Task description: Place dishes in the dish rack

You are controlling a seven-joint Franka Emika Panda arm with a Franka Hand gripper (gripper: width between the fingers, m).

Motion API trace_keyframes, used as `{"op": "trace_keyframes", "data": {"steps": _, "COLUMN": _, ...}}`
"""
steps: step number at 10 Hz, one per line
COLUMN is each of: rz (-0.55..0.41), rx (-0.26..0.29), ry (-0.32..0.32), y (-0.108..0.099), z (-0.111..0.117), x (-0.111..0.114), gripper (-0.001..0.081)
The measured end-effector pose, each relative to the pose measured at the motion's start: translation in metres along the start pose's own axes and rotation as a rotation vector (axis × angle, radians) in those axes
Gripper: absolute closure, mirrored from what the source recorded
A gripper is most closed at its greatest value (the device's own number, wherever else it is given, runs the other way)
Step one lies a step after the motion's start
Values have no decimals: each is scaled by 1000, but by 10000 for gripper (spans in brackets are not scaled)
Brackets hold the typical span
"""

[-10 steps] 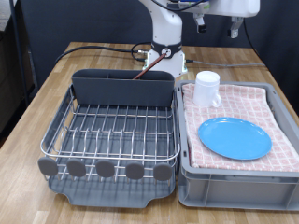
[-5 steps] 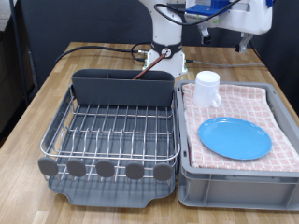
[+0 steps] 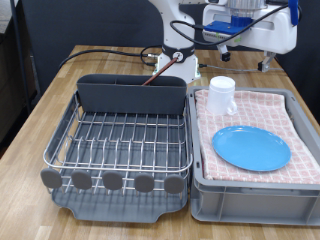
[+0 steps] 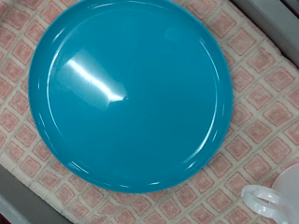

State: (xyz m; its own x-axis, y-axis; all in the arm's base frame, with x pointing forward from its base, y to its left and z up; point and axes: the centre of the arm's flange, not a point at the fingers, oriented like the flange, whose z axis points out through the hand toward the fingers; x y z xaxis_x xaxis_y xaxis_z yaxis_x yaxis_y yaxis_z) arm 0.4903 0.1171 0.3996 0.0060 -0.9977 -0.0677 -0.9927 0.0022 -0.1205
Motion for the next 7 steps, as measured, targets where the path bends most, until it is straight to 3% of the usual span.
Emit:
{"op": "trace_keyframes", "data": {"steps": 3, "rz": -12, "rx": 3, "ry": -31, "y": -3, "z": 26, "x": -2, "gripper": 4}}
{"op": "trace_keyframes", "data": {"steps": 7, "rz": -31, "rx": -35, "ry": -44, "y": 7, "z": 39, "x": 4, "gripper": 4}}
